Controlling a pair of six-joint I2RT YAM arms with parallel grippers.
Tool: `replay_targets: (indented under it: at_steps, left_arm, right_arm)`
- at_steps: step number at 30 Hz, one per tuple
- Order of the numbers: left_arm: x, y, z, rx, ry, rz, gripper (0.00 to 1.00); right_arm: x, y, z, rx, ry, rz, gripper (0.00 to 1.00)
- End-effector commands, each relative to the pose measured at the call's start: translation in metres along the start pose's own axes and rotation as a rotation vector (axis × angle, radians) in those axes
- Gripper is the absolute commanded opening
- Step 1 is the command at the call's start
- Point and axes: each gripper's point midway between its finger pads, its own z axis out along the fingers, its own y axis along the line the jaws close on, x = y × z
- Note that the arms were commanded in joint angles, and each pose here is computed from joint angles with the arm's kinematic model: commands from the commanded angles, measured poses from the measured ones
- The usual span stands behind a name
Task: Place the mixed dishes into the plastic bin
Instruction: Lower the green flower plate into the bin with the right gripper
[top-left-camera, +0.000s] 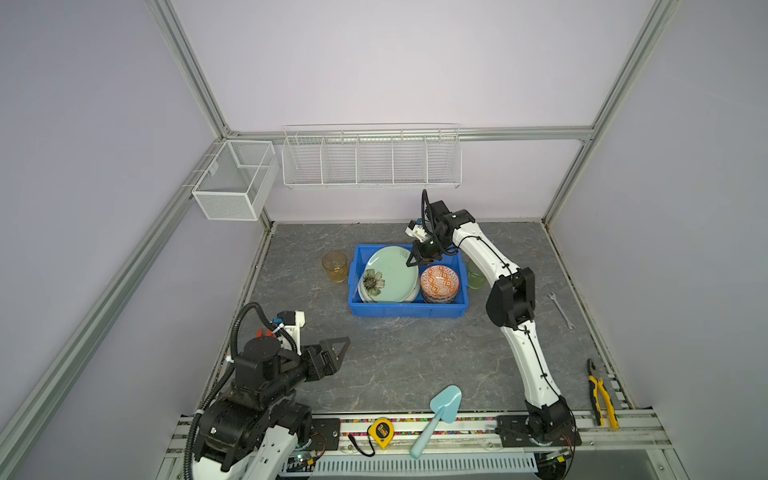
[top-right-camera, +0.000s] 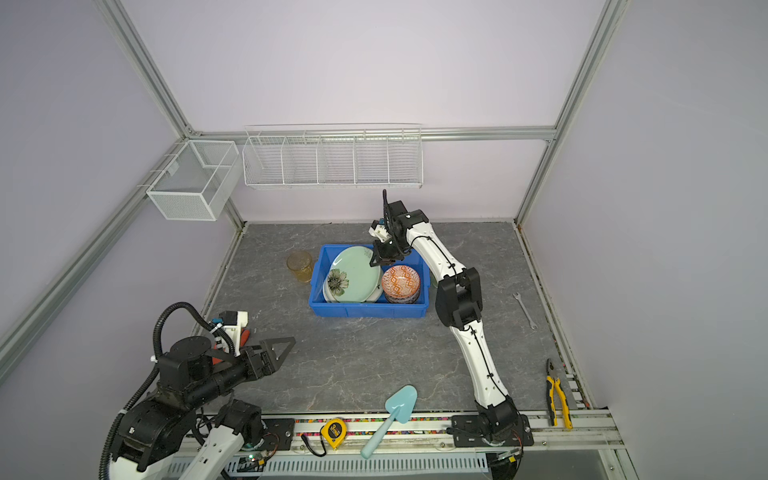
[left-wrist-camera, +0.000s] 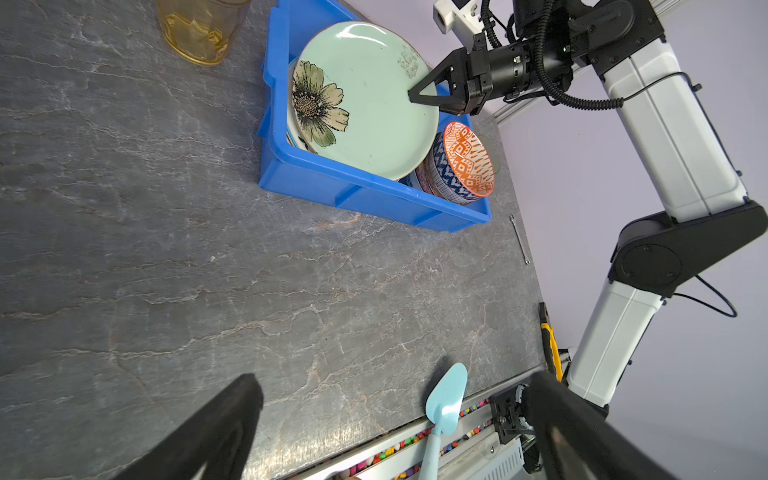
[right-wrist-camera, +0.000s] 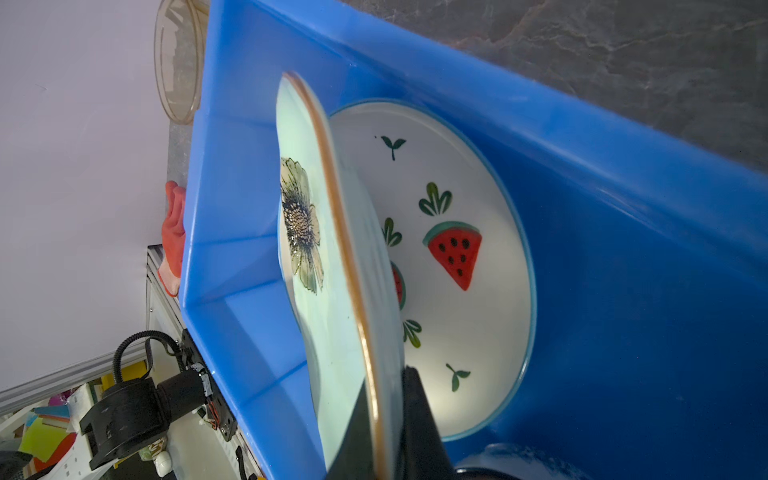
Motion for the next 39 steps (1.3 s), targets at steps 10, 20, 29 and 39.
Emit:
replay_targets:
  at_steps: [10,20,29,39]
  left_arm:
    - [-0.001,0.0,0.004,0.002,0.011,0.014,1.0]
    - [-0.002,0.0,0.016,0.01,0.031,0.015,1.0]
    - [-0.003,-0.005,0.025,0.051,0.04,-0.019,1.0]
    - [-0.01,-0.011,0.032,0.081,0.034,-0.036,1.0]
  right_arm:
    - [-0.006,0.011,0.009,-0.09,-0.006,-0.075,0.09]
    - [-0.006,-0.004,0.018,-0.094,-0.002,-0.062,0.2]
    - [-0.004,-0.017,0.026,-0.096,0.005,-0.048,0.24]
    - [-0.001,-0.03,0.031,-0.054,0.011,-0.041,0.27]
